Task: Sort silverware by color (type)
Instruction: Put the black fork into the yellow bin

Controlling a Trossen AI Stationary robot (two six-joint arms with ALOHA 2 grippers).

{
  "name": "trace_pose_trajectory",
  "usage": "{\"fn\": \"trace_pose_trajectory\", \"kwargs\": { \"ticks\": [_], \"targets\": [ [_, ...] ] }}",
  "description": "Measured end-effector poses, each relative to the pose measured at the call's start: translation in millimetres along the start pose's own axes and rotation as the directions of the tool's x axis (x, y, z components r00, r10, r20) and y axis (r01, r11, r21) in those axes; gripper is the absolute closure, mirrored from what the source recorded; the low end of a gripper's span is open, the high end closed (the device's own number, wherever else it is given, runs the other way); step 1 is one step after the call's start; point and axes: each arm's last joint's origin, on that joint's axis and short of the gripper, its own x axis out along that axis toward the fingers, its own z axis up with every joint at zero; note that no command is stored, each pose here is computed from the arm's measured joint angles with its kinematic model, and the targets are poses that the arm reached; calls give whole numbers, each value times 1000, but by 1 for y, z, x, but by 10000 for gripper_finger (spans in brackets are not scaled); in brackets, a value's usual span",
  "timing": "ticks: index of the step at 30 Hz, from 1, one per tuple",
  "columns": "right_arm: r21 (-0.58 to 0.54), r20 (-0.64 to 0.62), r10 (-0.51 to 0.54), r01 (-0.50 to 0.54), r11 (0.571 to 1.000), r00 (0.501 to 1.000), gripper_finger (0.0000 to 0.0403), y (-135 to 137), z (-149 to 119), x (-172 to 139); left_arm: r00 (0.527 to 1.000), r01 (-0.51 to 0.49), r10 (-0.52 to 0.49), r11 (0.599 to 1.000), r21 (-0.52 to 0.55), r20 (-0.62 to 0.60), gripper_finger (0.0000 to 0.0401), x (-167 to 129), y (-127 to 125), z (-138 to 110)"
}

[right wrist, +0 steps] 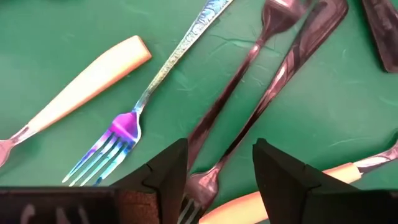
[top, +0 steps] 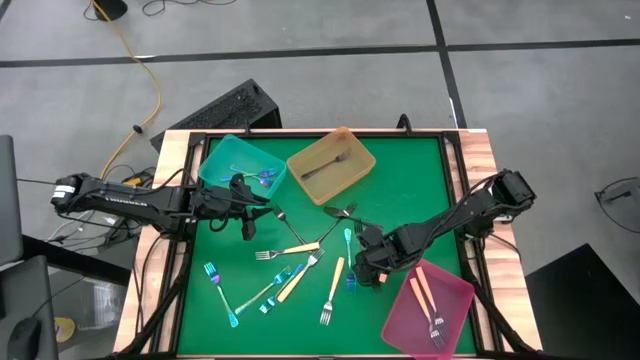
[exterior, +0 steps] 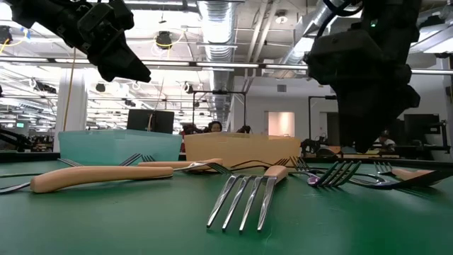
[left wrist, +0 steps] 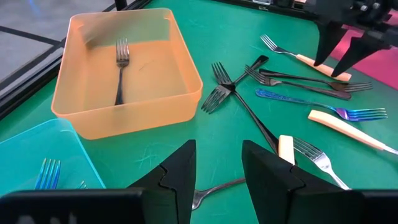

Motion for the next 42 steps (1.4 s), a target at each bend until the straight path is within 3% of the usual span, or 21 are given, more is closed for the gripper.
{"fn": "trace_pose_trajectory", "kwargs": {
  "ticks": [30,34,42],
  "targets": [
    [-23,-112,-125,123,992,986,202,-2,-11,35,1000,-5,5,1000,-10,2,287,0,0,0],
    [-21,-116,-125,123,992,985,222,-2,-10,35,1000,-6,6,1000,-10,1,287,0,0,0],
    [-28,-120,-124,121,992,985,301,-2,-11,35,1000,-7,7,1000,-10,1,287,0,0,0]
  ]
}}
